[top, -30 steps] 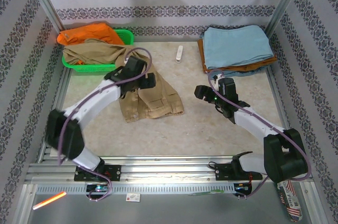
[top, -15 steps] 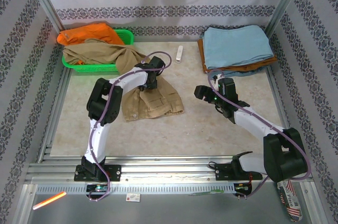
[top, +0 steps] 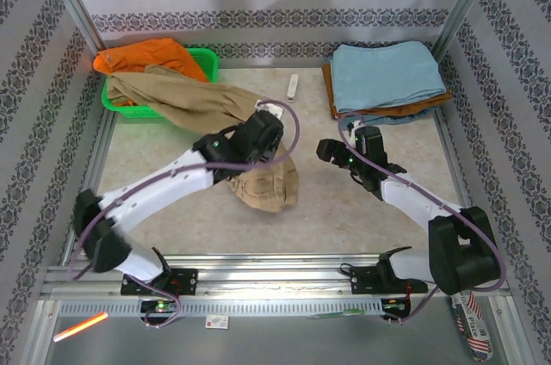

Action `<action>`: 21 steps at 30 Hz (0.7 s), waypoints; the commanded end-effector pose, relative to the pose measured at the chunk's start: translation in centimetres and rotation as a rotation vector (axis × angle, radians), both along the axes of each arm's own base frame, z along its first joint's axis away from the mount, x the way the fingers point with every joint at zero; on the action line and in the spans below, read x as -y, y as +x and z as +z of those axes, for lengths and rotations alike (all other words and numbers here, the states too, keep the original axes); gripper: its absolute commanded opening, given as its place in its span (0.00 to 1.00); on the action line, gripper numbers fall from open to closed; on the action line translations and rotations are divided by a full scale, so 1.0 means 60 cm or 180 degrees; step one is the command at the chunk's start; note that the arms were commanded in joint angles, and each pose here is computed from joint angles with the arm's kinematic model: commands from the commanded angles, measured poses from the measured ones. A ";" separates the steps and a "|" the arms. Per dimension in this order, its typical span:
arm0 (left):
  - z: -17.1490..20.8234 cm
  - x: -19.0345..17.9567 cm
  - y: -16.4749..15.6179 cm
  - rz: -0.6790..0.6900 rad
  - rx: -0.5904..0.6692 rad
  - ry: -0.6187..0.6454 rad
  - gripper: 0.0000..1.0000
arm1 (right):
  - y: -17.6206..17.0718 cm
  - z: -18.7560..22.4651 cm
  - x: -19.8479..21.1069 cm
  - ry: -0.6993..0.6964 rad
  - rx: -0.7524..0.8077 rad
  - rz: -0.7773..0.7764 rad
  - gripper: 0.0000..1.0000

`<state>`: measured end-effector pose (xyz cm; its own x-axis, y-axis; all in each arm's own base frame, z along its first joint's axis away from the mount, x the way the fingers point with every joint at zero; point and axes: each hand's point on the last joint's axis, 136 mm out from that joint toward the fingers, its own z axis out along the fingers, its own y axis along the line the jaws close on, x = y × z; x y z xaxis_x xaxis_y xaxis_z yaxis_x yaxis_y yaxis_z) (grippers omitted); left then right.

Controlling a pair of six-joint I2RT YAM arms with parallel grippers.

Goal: Fold and stack the trousers

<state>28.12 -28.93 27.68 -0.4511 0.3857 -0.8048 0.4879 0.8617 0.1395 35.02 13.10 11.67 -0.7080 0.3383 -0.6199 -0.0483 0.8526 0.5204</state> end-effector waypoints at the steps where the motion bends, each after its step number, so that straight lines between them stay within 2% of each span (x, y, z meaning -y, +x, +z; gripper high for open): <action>1: -0.043 0.055 -0.064 -0.0620 -0.0093 0.0194 0.00 | 0.008 0.016 -0.010 0.0030 0.0075 0.0049 0.79; 5: -0.117 0.072 -0.108 -0.0792 -0.0545 0.0041 0.00 | 0.006 0.020 -0.006 0.0006 0.0098 0.0017 0.79; 8: -0.160 0.064 -0.127 -0.0751 -0.0802 -0.0052 0.00 | 0.003 0.025 0.004 -0.0034 0.0130 -0.0065 0.79; 9: -0.169 0.067 -0.135 -0.0786 -0.0900 -0.0102 0.09 | 0.003 0.027 0.008 -0.0042 0.0147 -0.0093 0.79; 10: -0.180 0.070 -0.145 -0.0827 -0.1014 -0.0130 0.24 | 0.003 0.028 0.012 -0.0050 0.0155 -0.0121 0.80; 11: -0.189 0.066 -0.149 -0.0815 -0.1082 -0.0096 0.63 | 0.003 0.029 0.015 -0.0053 0.0164 -0.0144 0.80; 12: -0.191 0.055 -0.145 -0.0707 -0.1063 -0.0038 0.87 | 0.003 0.029 0.016 -0.0050 0.0160 -0.0150 0.80; 13: -0.187 0.039 -0.136 -0.0569 -0.0977 0.0021 1.00 | 0.003 0.029 0.018 -0.0046 0.0158 -0.0164 0.80; 15: -0.166 -0.003 -0.107 -0.0231 -0.0782 -0.0037 1.00 | 0.002 0.031 0.019 -0.0035 0.0167 -0.0166 0.80; 18: -0.126 -0.099 -0.041 0.0512 -0.0738 -0.0540 1.00 | 0.002 0.030 0.017 -0.0022 0.0156 -0.0150 0.80; 21: -0.087 -0.239 0.023 0.1515 -0.0512 -0.0951 1.00 | 0.002 0.030 0.014 -0.0019 0.0158 -0.0128 0.80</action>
<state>27.21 -20.76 20.45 -0.6794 0.1333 -0.7216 0.3047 0.9458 -0.1122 35.04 12.52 13.08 -0.6741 0.3521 -0.6493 -0.0470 0.8569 0.5133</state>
